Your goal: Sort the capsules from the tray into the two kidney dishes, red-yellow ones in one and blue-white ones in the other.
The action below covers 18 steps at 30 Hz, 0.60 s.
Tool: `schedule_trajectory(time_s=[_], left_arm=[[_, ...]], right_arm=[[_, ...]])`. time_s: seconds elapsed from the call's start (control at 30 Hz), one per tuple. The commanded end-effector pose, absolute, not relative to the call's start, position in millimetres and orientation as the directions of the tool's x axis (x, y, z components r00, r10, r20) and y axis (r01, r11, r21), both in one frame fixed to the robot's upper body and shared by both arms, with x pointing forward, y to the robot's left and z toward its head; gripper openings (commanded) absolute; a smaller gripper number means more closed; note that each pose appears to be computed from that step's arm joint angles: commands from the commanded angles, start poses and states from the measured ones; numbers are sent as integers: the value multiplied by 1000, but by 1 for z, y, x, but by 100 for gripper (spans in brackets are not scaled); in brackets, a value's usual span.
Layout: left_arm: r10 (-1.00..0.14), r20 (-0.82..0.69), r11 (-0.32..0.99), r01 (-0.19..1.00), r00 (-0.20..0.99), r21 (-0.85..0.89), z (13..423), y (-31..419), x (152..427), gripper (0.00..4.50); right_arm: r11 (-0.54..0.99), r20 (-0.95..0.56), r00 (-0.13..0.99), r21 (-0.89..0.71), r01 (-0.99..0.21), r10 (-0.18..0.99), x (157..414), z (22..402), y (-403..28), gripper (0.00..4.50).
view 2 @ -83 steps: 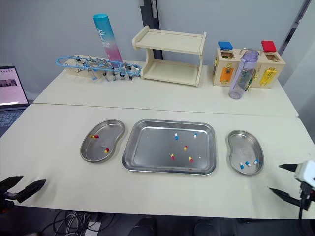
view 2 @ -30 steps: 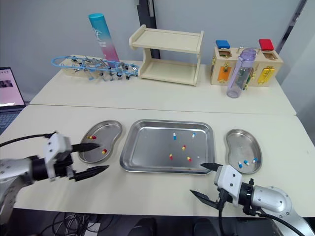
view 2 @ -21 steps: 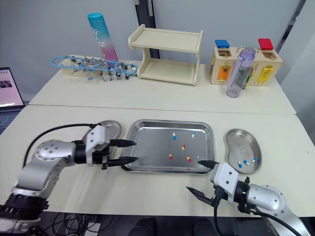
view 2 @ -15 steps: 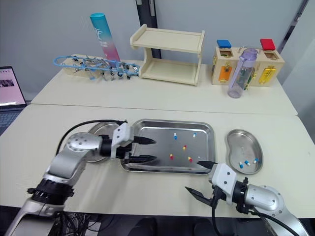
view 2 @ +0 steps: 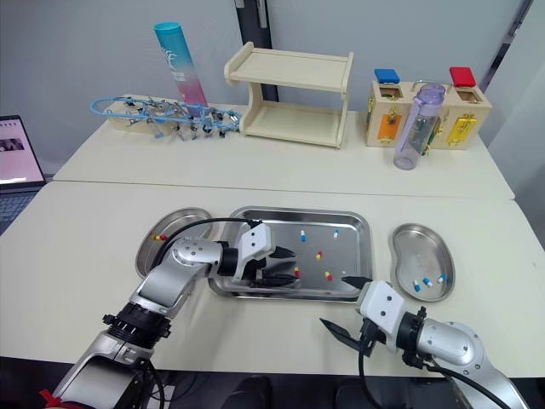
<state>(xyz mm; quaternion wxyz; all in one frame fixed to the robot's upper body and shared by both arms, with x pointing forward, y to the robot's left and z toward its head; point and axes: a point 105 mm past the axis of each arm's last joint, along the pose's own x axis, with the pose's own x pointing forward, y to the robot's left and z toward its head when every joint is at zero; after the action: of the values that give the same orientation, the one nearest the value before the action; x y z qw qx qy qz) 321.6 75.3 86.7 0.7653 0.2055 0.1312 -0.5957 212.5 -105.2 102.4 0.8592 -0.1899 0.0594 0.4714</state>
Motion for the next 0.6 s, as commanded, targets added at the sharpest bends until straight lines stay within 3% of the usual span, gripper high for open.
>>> schedule_trajectory(time_s=[0.03, 0.37, 0.47, 0.6], left_arm=[[-854, -453, 202, 966, 255, 162, 83, 67, 320, 296], [-827, -507, 202, 970, 242, 133, 68, 63, 312, 296], [-812, -533, 207, 971, 238, 119, 61, 68, 310, 237], [-802, -546, 215, 970, 242, 114, 59, 73, 309, 117]], right_arm=[[468, -235, 540, -301, -831, 808, 211, 116, -97, 450], [466, -231, 539, -303, -831, 810, 211, 120, -94, 450], [473, -226, 543, -299, -829, 809, 211, 122, -94, 450], [476, -218, 544, -297, -828, 810, 212, 123, -94, 450]])
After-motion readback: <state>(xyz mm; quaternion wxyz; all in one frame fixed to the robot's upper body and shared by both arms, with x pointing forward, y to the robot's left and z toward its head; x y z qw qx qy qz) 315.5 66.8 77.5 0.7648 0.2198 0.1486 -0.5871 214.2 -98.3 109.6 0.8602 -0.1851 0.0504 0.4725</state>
